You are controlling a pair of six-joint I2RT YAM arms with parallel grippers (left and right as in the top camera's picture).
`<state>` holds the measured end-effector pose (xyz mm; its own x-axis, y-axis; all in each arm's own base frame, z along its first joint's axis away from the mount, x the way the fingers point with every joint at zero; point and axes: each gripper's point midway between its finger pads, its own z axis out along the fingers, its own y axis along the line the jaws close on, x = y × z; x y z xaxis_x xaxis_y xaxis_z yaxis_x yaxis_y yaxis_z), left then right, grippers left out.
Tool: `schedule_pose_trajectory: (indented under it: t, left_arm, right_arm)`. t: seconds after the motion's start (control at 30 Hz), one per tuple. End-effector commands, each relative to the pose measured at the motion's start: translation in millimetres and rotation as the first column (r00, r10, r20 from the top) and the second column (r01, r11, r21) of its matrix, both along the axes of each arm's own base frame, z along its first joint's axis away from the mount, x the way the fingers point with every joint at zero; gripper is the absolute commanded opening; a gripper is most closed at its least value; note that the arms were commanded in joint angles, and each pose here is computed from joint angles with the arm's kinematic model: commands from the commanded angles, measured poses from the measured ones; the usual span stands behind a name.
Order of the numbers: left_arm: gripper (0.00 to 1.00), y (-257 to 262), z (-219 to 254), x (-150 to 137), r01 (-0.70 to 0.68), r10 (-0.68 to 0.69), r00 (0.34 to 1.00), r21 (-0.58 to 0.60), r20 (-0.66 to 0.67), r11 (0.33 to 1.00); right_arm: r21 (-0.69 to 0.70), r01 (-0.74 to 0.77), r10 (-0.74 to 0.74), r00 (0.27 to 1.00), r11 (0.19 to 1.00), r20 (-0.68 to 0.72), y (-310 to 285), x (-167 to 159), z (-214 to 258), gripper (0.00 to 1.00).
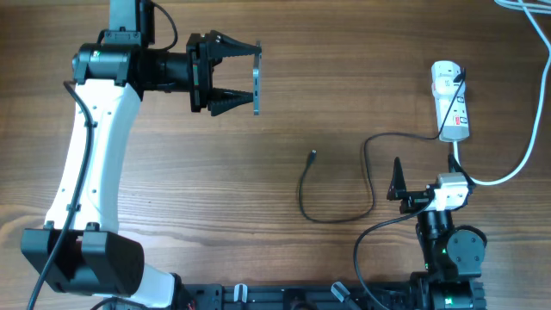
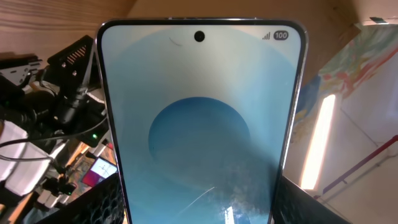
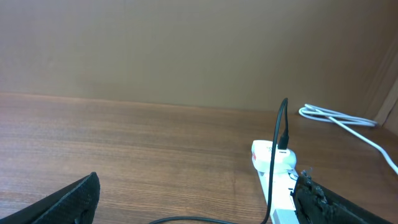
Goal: Plug charger to phone and switch on socket
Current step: 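Lift the phone with the left gripper and hold it upright, then raise the right gripper and swing it toward the table center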
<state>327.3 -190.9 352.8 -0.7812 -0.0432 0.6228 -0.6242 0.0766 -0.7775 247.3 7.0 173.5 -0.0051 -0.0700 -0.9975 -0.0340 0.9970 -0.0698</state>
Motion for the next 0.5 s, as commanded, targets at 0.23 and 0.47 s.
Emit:
schedule_pose_trajectory:
  t: [0.23,0.47]
  left_arm:
    - [0.68,0.8,22.4,-8.7,0.024,-0.022,0.999,-0.051,0.030,0.998]
    - [0.68,0.8,22.8,-7.8,0.024,-0.022,0.999,-0.051,0.043,0.998]
  right_arm:
    - [-0.008,0.014,-0.014,1.000,1.000,0.007,-2.7,0.0,1.4,1.00]
    - [-0.008,0.014,-0.014,1.000,1.000,0.021,-2.7,0.0,4.7,1.00]
